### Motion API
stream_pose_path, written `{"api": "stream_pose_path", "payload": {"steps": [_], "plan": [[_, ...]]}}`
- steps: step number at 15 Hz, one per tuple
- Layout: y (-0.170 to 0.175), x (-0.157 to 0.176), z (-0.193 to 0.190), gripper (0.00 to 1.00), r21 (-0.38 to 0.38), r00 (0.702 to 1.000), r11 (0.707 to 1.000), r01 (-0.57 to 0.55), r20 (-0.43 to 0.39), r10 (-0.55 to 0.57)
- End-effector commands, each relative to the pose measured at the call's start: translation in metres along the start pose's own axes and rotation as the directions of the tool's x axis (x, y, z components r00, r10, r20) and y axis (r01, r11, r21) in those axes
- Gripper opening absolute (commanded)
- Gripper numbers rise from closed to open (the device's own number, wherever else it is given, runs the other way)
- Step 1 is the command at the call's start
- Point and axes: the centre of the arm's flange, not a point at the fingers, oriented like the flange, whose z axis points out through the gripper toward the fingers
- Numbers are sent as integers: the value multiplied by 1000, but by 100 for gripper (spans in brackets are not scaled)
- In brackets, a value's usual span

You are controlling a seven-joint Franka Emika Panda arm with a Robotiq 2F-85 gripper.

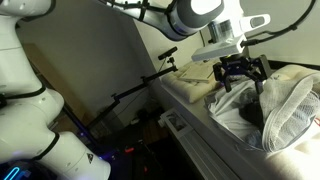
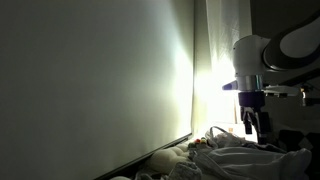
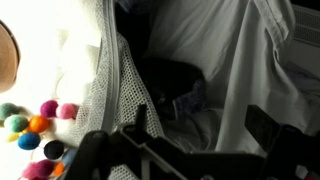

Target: Take the pair of socks out of the bag then move the bag slightly forward

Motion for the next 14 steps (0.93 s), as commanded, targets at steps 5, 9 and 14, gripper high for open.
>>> {"api": "stream_pose_path", "payload": {"steps": [5,9,14], "plan": [[5,-19,23,100,86,997,994,-74,32,72],[13,-24,37,100,126,980,972,-199,53,193],[21,-28,43,100,190,908,889,-418,60,414]]}}
